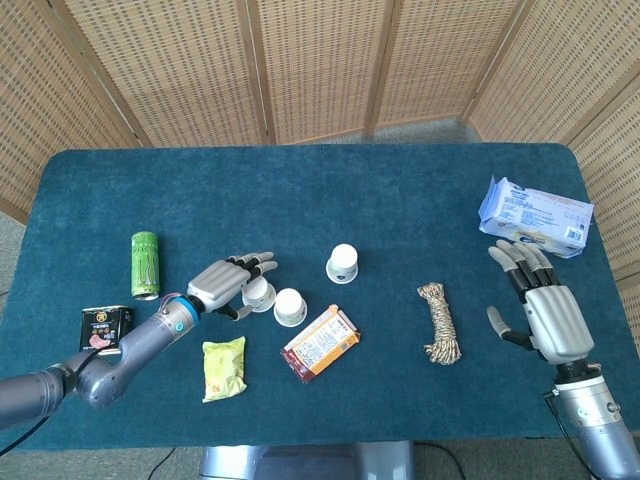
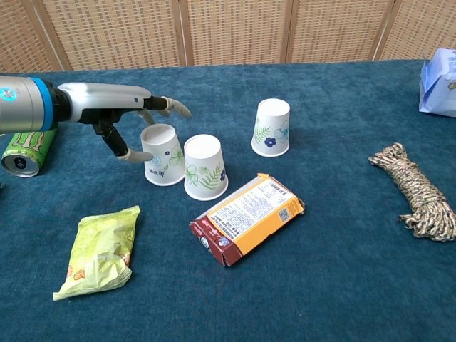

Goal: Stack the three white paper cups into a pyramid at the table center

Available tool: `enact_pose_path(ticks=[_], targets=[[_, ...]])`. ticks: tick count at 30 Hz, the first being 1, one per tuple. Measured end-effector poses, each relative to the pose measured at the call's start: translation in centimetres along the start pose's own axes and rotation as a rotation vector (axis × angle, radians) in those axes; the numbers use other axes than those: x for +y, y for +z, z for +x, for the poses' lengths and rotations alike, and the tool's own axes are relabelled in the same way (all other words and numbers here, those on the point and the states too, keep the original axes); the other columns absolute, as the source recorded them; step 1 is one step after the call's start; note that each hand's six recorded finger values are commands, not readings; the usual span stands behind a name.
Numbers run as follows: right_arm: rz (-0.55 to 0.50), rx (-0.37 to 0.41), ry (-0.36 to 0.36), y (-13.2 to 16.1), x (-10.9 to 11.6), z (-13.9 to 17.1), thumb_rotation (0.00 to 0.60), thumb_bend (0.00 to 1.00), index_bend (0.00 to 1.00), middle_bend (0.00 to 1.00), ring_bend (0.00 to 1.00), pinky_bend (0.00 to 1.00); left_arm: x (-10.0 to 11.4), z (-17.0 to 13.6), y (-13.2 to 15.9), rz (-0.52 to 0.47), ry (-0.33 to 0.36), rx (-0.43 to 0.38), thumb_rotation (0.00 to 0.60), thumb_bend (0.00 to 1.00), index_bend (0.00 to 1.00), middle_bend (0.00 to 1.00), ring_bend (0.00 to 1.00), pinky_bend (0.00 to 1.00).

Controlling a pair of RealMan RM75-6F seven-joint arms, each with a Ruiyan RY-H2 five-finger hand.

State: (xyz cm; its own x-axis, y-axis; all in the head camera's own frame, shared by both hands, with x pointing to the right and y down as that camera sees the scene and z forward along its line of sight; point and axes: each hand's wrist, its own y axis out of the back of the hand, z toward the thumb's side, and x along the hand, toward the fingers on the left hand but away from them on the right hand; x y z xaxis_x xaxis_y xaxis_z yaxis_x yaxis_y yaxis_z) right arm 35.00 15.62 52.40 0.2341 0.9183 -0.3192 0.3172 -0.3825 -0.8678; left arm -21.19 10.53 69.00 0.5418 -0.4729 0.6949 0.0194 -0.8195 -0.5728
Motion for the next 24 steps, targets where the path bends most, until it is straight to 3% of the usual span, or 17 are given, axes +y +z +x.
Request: enact_pose_path(ticks=[10, 18, 24], targets=[[0.000, -0.012, -0.003, -0.3, 0.1, 0.2, 0.600, 0.46, 0.08, 0.06, 0.00, 0.08, -0.5, 1.5, 0.2, -0.061, -0.015, 0.003, 0.600, 0.44, 0.07, 0.00, 0.00, 0.34], [-0.004, -0.017, -0.003, -0.4, 0.1, 0.4, 0.600, 0.46, 0.08, 0.06, 0.00, 0.08, -0.6, 1.6, 0.1, -0.072, -0.009, 0.008, 0.600, 0.44, 0.23, 0.03, 0.11, 0.44], [-0.006, -0.021, -0.001, -0.4, 0.1, 0.5, 0.600, 0.46, 0.08, 0.06, 0.00, 0.08, -0.5, 1.4, 0.1, -0.080, -0.008, 0.011, 0.600, 0.44, 0.27, 0.05, 0.13, 0.47]])
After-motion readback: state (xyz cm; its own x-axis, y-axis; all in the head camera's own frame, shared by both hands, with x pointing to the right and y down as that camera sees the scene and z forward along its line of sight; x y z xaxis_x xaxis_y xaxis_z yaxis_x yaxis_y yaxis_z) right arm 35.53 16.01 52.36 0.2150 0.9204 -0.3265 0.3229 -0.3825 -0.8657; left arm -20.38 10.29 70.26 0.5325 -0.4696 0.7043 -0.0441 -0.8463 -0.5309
